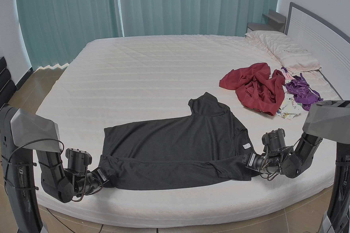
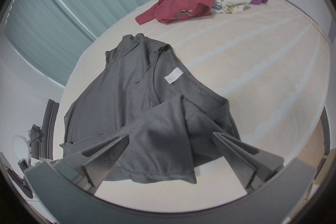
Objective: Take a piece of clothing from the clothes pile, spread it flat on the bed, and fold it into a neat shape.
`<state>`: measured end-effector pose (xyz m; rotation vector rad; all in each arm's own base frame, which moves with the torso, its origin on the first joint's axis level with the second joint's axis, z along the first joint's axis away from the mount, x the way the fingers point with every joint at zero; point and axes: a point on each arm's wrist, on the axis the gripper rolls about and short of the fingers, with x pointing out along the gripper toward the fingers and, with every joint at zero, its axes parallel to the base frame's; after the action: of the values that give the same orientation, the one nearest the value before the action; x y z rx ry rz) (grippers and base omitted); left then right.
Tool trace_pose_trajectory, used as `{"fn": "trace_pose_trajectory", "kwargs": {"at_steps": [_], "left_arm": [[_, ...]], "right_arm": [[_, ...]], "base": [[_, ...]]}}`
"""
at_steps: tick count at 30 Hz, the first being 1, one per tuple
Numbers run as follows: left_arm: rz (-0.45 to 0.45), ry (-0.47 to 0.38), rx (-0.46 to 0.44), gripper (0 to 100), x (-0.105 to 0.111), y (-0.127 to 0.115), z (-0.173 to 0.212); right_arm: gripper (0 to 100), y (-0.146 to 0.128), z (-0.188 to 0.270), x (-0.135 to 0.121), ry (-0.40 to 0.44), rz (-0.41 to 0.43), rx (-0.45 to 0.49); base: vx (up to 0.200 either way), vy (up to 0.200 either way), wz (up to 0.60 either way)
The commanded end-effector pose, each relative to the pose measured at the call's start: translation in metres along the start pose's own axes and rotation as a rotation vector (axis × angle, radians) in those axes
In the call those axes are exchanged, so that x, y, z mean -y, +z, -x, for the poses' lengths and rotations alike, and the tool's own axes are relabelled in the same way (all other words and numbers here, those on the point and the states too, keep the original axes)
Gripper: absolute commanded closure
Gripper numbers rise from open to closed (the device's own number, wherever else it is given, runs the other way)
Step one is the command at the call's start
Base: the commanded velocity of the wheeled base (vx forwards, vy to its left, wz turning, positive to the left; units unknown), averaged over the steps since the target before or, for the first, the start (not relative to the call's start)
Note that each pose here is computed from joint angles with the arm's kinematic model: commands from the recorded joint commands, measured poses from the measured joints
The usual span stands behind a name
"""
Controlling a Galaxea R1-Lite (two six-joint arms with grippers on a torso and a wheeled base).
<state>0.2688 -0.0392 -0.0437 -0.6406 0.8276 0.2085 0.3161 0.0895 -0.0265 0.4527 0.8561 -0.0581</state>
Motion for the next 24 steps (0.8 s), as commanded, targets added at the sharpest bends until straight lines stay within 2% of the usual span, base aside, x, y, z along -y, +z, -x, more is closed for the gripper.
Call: {"fn": "trace_pose_trajectory", "kwargs": {"at_steps": [1, 8, 15, 24], "left_arm": [[-0.002, -0.003, 0.006, 0, -0.001, -0.001, -0.002], [-0.043, 0.0, 0.04, 0, -0.007, -0.007, -0.006], [-0.04, -0.005, 0.046, 0, -0.007, -0.007, -0.005], [-0.042, -0.004, 0.045, 0, -0.008, -0.007, -0.005]], "right_arm": [[0, 0.0, -0.012, 0.006, -0.008, -0.018, -0.013], [0, 0.006, -0.011, 0.001, 0.01, -0.019, 0.006], [0, 0.017, -0.007, -0.009, 0.047, -0.018, 0.048], [0, 0.009, -0.026, -0.004, 0.044, -0.003, 0.003]], "base": [[0.0, 0.0, 0.0], [0.0, 0.0, 0.0], [0.0, 0.0, 0.0], [0.0, 0.0, 0.0]]}}
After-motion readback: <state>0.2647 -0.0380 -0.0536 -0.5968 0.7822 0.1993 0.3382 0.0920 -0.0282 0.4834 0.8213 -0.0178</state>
